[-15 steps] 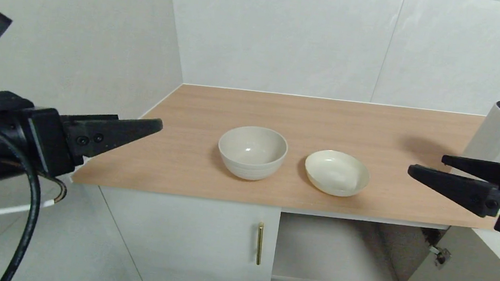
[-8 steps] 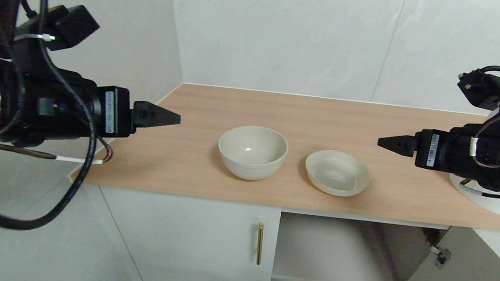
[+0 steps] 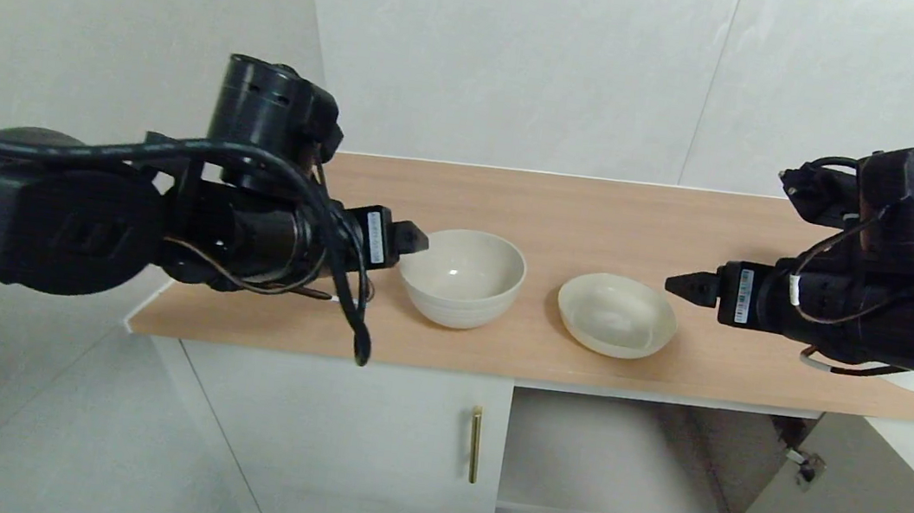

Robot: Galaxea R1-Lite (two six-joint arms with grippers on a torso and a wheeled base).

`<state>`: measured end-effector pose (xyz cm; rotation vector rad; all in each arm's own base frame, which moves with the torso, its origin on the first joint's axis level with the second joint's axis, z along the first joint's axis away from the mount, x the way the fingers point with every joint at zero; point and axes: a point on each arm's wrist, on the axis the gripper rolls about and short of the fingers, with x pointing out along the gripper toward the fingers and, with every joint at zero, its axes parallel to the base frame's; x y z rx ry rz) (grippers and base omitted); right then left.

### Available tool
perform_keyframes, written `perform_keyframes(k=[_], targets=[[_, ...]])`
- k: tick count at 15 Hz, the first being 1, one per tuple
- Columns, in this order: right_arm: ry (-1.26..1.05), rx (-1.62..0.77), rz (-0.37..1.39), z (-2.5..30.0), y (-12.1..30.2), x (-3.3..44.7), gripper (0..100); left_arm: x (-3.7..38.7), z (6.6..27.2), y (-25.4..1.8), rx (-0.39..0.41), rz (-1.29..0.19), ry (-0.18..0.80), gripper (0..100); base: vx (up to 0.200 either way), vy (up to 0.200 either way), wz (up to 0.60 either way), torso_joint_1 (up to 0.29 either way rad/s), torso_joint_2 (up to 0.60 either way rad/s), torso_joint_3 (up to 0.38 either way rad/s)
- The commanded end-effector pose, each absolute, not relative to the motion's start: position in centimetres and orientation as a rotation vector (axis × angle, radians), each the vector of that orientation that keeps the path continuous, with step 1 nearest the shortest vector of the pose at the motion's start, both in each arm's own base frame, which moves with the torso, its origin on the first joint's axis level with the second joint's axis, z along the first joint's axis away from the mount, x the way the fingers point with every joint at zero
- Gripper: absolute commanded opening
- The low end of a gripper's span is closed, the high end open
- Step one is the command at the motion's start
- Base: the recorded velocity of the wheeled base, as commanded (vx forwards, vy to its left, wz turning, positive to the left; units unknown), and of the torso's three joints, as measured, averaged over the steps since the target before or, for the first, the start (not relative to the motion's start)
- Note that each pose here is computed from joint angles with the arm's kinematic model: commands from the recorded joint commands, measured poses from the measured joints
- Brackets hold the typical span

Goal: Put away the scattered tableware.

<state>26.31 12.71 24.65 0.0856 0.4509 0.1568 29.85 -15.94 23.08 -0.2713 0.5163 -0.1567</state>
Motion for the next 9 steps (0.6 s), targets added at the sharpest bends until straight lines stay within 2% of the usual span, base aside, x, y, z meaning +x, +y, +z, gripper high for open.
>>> perform_keyframes(k=[1, 9], targets=[[0.451, 0.080, 0.168, 24.5, 13.1, 26.0, 100, 31.7, 20.7, -17.0, -0.258, -0.144, 0.560, 100, 0.000, 0.000, 0.00, 0.000, 0.00, 0.000], [0.414, 0.085, 0.177, 24.2, 13.3, 25.9, 100, 33.6, 18.7, -17.7, -0.247, -0.127, 0.588, 100, 0.000, 0.000, 0.00, 0.000, 0.00, 0.000]])
